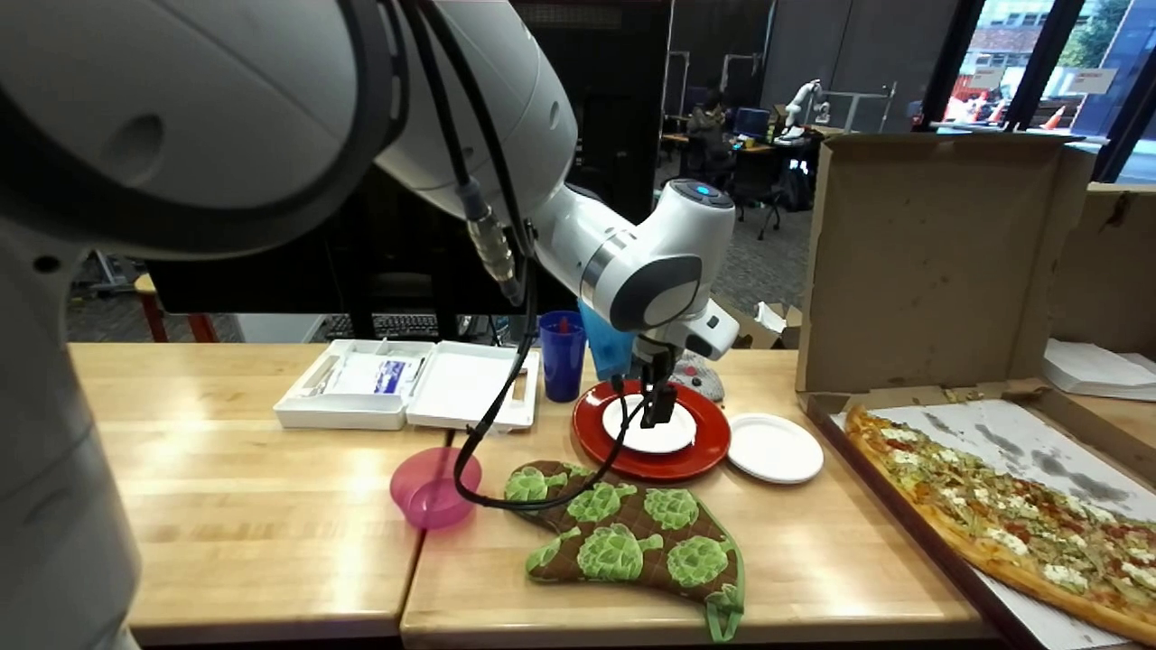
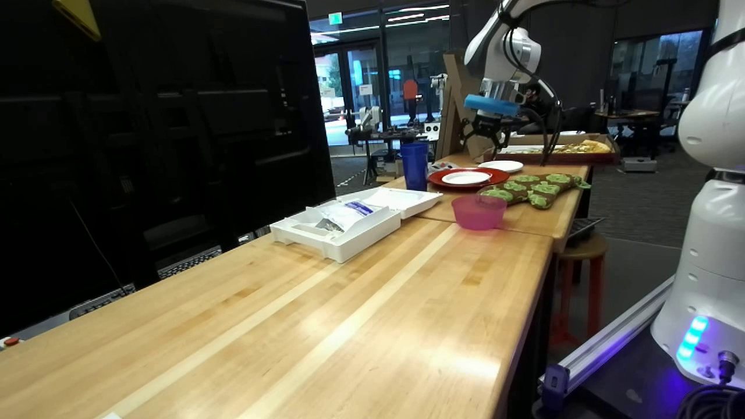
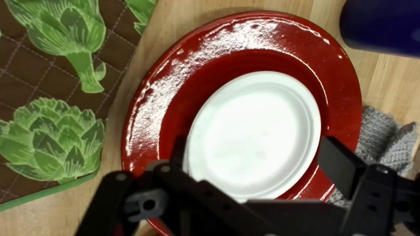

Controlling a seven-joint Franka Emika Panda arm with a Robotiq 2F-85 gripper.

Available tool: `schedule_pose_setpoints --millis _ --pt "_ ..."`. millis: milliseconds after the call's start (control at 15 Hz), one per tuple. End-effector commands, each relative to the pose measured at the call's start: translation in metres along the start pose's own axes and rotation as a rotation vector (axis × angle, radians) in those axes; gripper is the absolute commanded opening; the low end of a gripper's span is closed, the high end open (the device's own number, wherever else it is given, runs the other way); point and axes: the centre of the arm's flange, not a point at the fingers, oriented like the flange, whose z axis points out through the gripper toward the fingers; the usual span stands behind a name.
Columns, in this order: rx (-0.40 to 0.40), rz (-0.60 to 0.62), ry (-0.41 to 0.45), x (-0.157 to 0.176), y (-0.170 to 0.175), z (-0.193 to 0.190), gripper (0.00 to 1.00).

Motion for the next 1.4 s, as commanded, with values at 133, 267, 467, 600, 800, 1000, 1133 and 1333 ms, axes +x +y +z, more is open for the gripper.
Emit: schedule_pose_setpoints --millis 133,267,467,600,800,1000,1133,1333 --pt "0.020 0.056 -0.041 -0.013 0.016 0.012 1.00" --pt "0.053 0.107 -0.074 -0.013 0.026 0.022 1.00" --pt "0.131 0.182 -0.095 -0.010 0.036 0.032 1.00" --pt "0.196 0.211 -0.093 -0.004 0.040 0.037 1.00" --pt "0.281 0.253 -0.099 0.011 0.046 0.045 1.00" --pt "0.320 0.292 -0.116 0.022 0.061 0.052 1.00" --pt "0.344 0.320 -0.122 0.029 0.072 0.053 1.00" --pt "0.373 0.341 -0.124 0.034 0.083 0.053 1.00"
